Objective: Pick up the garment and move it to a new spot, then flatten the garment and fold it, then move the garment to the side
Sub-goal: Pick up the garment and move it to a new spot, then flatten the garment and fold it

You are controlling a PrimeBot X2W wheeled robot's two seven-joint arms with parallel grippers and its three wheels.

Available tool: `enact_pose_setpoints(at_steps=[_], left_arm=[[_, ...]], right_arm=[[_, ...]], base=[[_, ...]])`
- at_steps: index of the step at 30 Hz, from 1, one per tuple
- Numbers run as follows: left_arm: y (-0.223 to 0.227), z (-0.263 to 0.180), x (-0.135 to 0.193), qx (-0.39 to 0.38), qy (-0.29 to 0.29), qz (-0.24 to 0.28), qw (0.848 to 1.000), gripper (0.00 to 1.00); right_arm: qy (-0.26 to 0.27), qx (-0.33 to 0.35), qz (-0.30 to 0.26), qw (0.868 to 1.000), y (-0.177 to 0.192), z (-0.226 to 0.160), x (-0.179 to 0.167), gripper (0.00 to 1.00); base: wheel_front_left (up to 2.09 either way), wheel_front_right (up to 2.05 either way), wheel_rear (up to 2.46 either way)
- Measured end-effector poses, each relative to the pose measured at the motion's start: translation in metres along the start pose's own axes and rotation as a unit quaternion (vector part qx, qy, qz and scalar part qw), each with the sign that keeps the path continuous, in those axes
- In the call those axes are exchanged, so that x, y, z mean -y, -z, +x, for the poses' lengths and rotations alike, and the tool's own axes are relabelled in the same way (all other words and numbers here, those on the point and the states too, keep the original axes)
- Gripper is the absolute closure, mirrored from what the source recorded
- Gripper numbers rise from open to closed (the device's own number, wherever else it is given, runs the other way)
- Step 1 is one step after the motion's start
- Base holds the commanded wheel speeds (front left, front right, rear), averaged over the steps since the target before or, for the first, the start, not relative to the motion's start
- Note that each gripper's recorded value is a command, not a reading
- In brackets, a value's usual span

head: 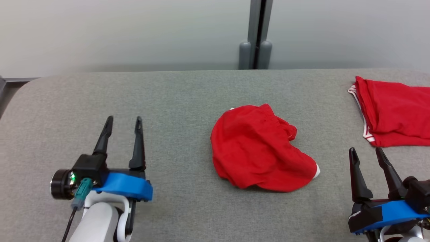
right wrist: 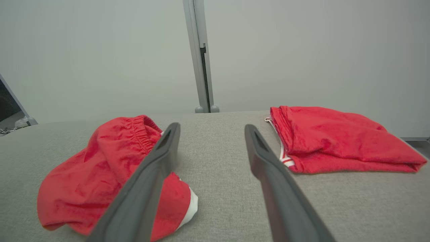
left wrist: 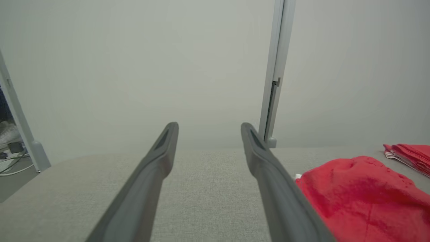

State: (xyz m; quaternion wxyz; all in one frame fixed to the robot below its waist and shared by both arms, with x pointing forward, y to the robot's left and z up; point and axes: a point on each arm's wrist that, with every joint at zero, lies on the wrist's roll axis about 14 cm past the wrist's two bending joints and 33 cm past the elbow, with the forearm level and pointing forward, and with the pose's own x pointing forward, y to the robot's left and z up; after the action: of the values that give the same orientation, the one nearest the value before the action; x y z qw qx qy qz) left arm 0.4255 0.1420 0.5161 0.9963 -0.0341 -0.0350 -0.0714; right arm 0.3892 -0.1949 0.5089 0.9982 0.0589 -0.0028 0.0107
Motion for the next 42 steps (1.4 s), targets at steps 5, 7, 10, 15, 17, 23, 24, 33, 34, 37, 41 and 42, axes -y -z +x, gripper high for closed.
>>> enact_pose_setpoints(at_steps=[5,7,10,15,17,23,24,33,34,37,41,42], left_arm=[[0.004,-0.029,-0.026,-0.006,-0.043,-0.001,0.999,0.0],[0.006,-0.037,-0.031,-0.01,-0.052,0.001,0.999,0.0],[0.012,-0.048,-0.038,-0.018,-0.068,0.001,0.997,0.0],[0.015,-0.058,-0.046,-0.024,-0.082,0.007,0.996,0.0],[0.015,-0.058,-0.046,-0.023,-0.083,0.007,0.996,0.0],[0.015,-0.058,-0.05,-0.022,-0.085,0.013,0.996,0.0],[0.014,-0.058,-0.05,-0.022,-0.085,0.012,0.996,0.0],[0.016,-0.056,-0.047,-0.023,-0.081,0.011,0.996,0.0],[0.016,-0.055,-0.047,-0.023,-0.081,0.011,0.996,0.0],[0.017,-0.054,-0.046,-0.024,-0.081,0.01,0.996,0.0],[0.018,-0.05,-0.046,-0.024,-0.08,0.01,0.996,0.0],[0.019,-0.05,-0.046,-0.026,-0.08,0.011,0.996,0.0]], right_arm=[[-0.014,-0.006,0.001,1.0,0.002,-0.001,-0.01,0.0],[-0.018,-0.007,0.001,1.0,0.002,0.0,-0.012,0.0],[-0.022,-0.009,0.002,1.0,0.003,0.0,-0.015,0.0],[-0.026,-0.019,0.002,0.999,0.01,-0.002,-0.018,0.0],[-0.027,-0.023,0.002,0.999,0.011,-0.002,-0.019,0.0],[-0.029,-0.028,0.003,0.999,0.015,-0.001,-0.019,0.0],[-0.029,-0.029,0.004,0.999,0.016,-0.001,-0.019,0.0],[-0.034,-0.027,-0.006,0.999,0.014,0.009,-0.024,0.0],[-0.039,-0.019,-0.01,0.999,0.008,0.014,-0.027,0.0],[-0.056,0.0,-0.022,0.998,-0.006,0.03,-0.038,0.0],[-0.071,-0.003,-0.039,0.997,-0.01,0.05,-0.045,0.0],[-0.074,-0.009,-0.044,0.996,-0.008,0.054,-0.045,0.0]], base=[[0.0,0.0,0.0],[0.0,0.0,0.0],[0.0,0.0,0.0],[0.0,0.0,0.0],[0.0,0.0,0.0],[0.0,0.0,0.0],[0.0,0.0,0.0],[0.0,0.0,0.0],[0.0,0.0,0.0],[0.0,0.0,0.0],[0.0,0.0,0.0],[0.0,0.0,0.0]])
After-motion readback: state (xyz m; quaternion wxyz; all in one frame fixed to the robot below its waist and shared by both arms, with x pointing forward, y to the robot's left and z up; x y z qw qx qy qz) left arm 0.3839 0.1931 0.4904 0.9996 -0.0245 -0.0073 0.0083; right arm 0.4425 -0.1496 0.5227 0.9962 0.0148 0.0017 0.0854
